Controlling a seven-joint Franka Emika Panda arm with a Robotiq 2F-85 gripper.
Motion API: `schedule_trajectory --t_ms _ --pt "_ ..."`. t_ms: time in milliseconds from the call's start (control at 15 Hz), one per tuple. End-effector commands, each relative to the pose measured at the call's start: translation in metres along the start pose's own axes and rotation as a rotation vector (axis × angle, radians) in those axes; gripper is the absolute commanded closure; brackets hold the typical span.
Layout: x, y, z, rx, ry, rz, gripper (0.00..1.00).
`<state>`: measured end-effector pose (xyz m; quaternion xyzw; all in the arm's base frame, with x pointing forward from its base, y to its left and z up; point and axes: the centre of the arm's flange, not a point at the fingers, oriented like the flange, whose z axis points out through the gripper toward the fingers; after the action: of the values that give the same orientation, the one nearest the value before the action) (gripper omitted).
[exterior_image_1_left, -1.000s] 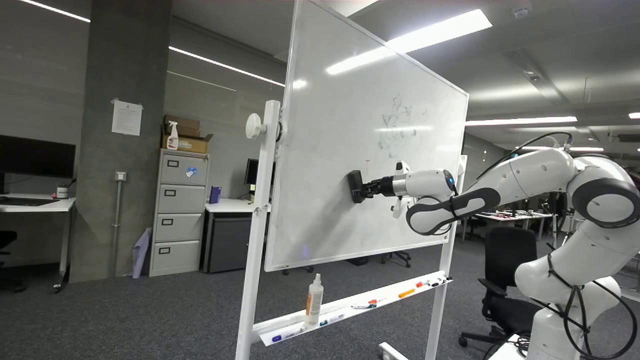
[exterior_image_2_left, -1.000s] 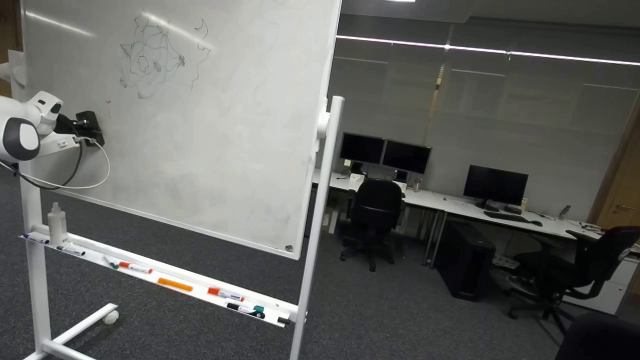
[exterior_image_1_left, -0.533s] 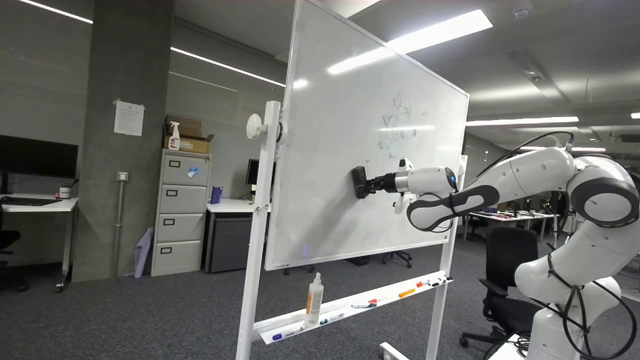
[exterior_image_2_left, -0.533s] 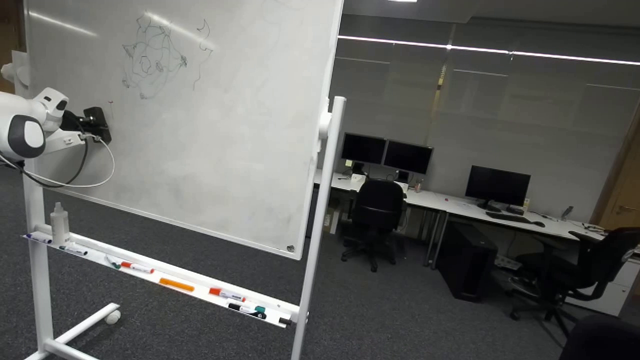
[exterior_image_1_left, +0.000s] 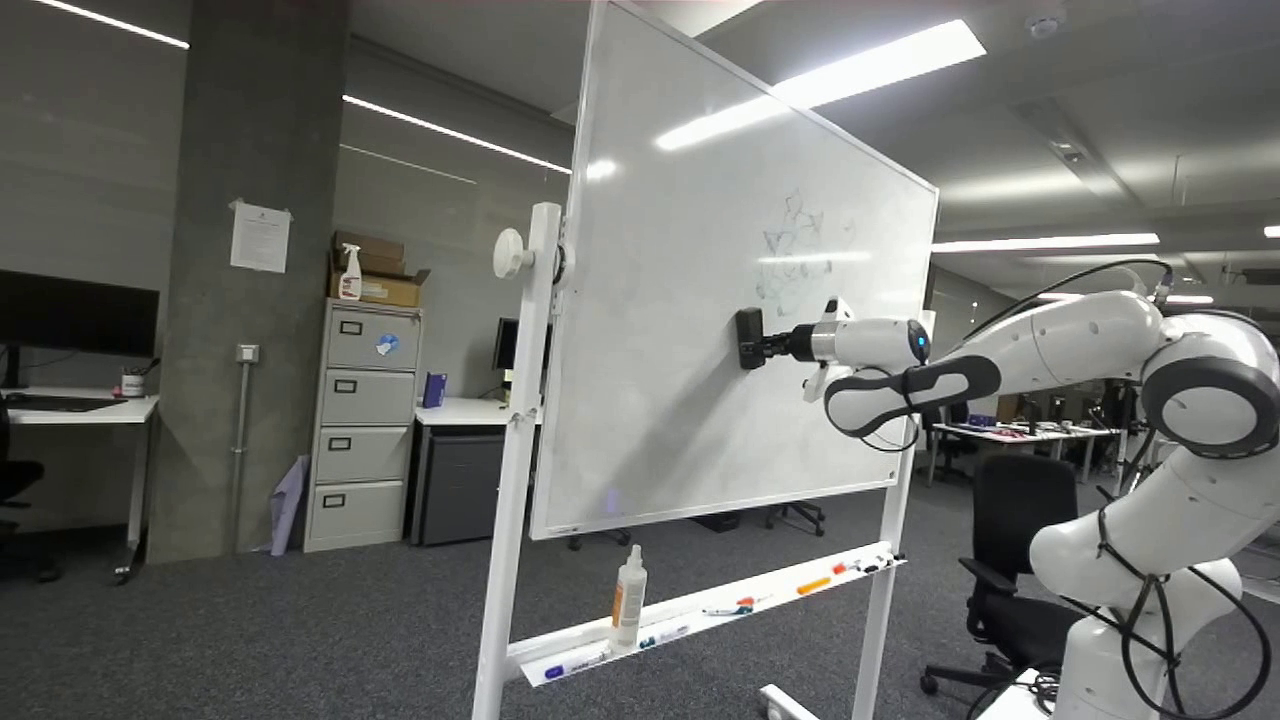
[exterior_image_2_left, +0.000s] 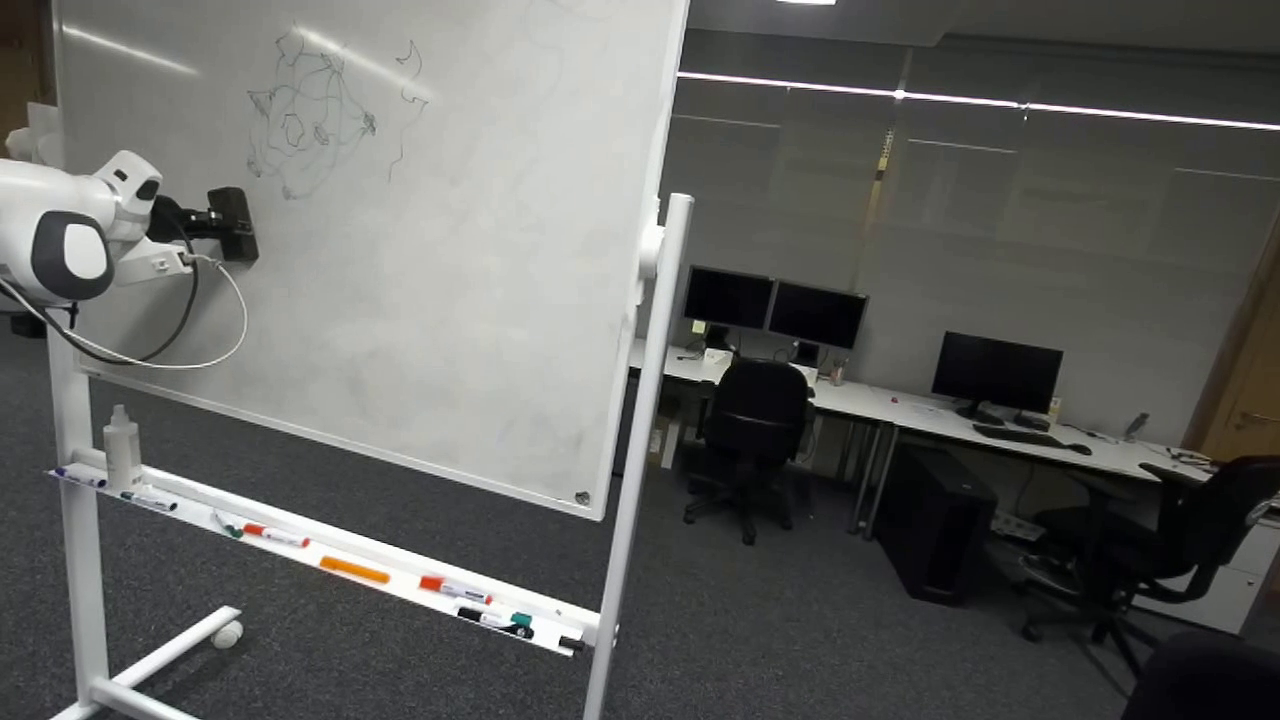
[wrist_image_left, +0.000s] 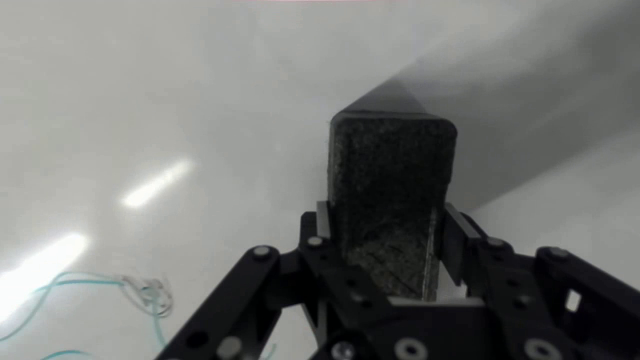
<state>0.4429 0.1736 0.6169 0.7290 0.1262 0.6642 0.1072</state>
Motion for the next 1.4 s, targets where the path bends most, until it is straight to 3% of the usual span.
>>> schedule_trajectory --t_ms 0,400,1333 --pt "0.007 0.066 0.024 -0.109 0.011 0.069 0.70" --pt "0.009 0.058 0.022 -0.103 0.023 0.067 0.70" --pt "-0.014 -0.059 0.018 0.114 -0.028 -0.097 0.70"
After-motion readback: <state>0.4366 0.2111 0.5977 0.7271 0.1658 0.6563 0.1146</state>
